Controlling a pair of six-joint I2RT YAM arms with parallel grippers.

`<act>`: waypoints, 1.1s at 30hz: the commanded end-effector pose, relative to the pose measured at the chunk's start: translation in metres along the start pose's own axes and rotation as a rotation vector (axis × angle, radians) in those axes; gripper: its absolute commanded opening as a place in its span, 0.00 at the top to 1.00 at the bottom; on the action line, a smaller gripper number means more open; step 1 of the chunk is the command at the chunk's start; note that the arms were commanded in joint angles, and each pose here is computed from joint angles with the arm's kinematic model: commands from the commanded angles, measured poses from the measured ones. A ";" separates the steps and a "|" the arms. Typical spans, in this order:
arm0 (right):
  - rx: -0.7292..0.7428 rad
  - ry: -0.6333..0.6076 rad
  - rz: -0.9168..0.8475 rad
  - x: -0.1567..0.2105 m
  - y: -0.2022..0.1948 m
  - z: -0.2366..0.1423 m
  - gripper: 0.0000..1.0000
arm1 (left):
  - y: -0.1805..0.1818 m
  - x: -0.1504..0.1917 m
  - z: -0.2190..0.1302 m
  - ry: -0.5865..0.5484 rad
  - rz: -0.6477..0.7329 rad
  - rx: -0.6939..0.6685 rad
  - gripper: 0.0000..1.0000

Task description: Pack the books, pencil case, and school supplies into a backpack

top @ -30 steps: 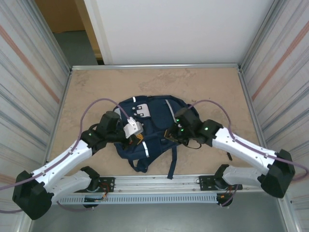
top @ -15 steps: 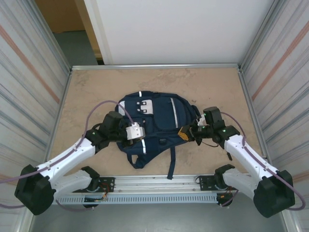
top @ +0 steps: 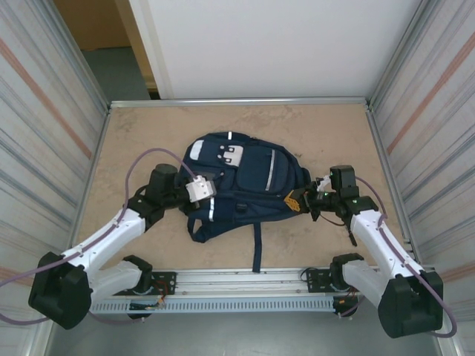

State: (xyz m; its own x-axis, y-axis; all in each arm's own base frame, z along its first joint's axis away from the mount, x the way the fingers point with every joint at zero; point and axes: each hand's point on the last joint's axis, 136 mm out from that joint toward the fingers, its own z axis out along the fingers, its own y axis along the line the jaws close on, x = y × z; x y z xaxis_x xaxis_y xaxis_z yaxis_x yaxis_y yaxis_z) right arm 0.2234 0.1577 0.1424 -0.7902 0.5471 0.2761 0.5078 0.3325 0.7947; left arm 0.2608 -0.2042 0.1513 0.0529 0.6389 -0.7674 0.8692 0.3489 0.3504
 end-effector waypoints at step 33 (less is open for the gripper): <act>0.088 0.044 -0.288 0.101 0.037 0.080 1.00 | -0.061 0.000 0.011 0.346 -1.663 -0.199 0.34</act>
State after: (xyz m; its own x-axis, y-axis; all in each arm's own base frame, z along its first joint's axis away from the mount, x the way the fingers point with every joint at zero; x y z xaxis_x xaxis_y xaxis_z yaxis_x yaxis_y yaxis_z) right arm 0.1766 0.2658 0.1274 -0.9194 0.3780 0.1083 0.3295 0.5903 0.7369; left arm 0.2077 -0.2436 0.1340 -0.9225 -0.2782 -0.2676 -0.0607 0.7892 -0.6111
